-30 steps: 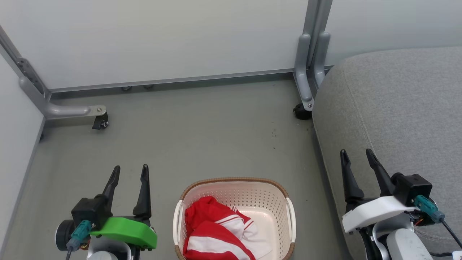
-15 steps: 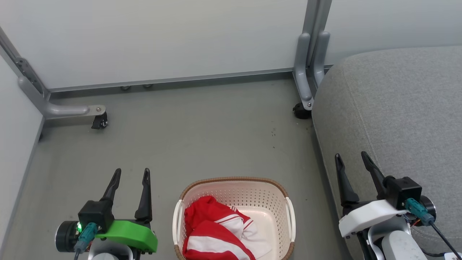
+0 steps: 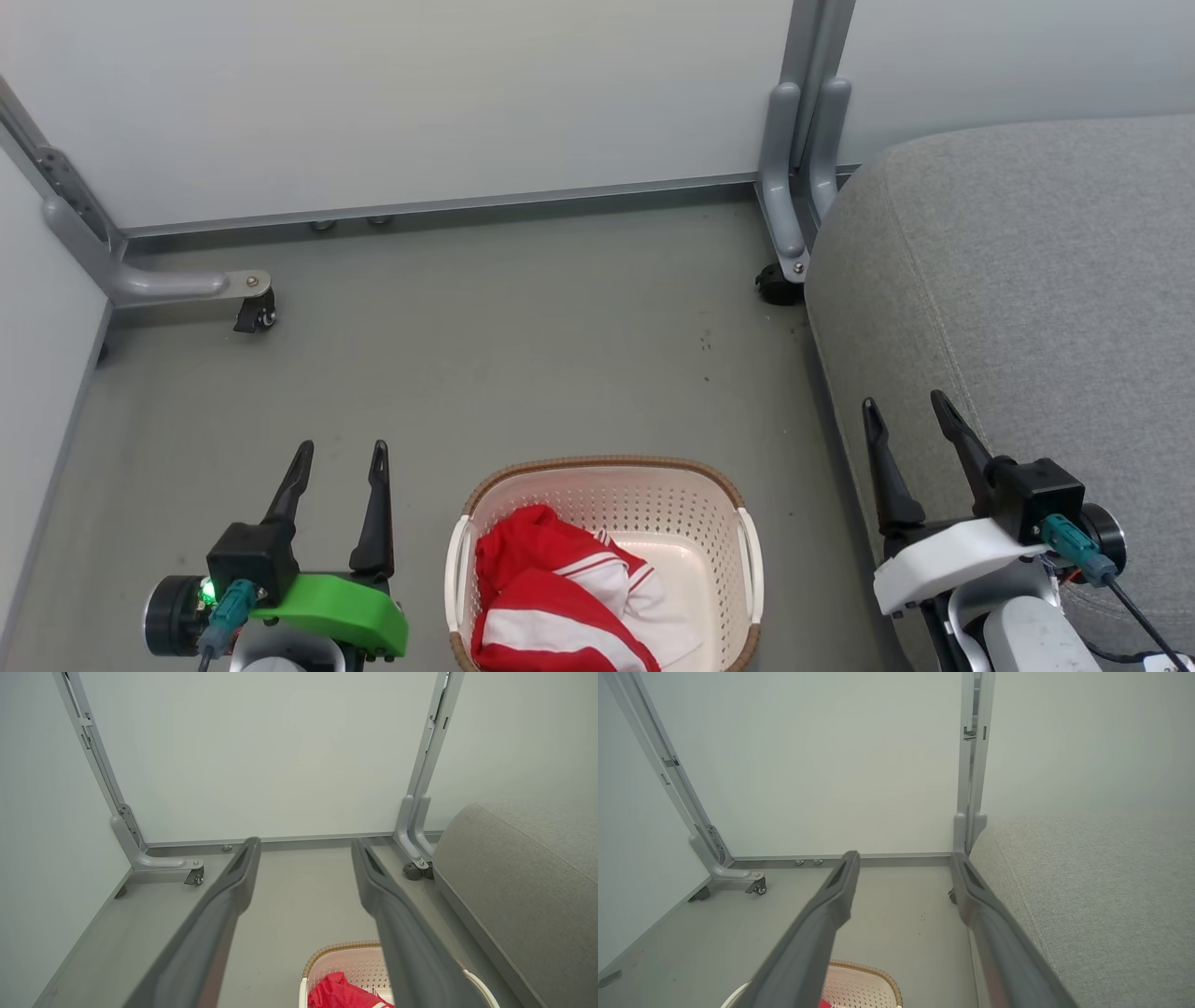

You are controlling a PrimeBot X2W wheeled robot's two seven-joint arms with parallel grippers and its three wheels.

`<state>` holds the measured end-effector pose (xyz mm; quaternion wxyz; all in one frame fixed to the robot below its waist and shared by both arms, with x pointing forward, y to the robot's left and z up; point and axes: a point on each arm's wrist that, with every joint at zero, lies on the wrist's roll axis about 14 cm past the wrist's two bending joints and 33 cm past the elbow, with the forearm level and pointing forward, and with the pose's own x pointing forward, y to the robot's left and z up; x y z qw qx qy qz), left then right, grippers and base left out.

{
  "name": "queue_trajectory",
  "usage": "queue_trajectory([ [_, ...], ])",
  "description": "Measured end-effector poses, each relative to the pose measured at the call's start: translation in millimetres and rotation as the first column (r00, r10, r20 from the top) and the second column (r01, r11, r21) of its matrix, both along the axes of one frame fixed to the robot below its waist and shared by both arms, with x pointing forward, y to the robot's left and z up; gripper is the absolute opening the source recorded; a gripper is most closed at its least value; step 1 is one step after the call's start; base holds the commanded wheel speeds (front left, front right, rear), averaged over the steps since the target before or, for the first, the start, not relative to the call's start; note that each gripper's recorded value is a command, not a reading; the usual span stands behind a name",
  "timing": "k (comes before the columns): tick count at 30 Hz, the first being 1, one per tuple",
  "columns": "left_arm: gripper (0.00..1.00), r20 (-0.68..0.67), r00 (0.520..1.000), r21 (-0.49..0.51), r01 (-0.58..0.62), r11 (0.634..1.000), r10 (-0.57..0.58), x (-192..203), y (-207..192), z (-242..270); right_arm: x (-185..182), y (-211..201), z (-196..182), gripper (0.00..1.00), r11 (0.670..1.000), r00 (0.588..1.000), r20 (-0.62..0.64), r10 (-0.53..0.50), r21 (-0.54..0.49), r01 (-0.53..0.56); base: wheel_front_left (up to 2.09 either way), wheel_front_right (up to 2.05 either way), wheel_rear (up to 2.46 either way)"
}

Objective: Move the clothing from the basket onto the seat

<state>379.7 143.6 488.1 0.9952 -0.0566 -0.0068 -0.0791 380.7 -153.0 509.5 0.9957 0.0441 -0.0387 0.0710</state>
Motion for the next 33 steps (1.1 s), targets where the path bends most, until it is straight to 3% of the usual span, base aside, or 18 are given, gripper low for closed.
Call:
queue_trajectory([
  [17, 1.0, -0.012, 1.0, -0.002, -0.004, 1.0, 0.004, 6, -2, -4, 6, 1, 2, 1.0, 1.0, 1.0, 0.004, 0.002, 0.013, -0.002, 0.0, 0.0, 0.0],
  [26, 1.0, -0.051, 0.991, 0.038, 0.129, 0.991, -0.127, 40, -44, -19, 39, 6, 14, 1.0, 1.0, 0.999, 0.049, 0.019, 0.012, -0.019, 0.0, 0.0, 0.0],
  [33, 1.0, -0.199, 0.937, 0.085, 0.307, 0.948, -0.286, 57, -91, -74, 73, 11, 10, 1.0, 0.999, 0.997, 0.063, 0.043, 0.005, -0.043, 0.0, 0.0, 0.0],
])
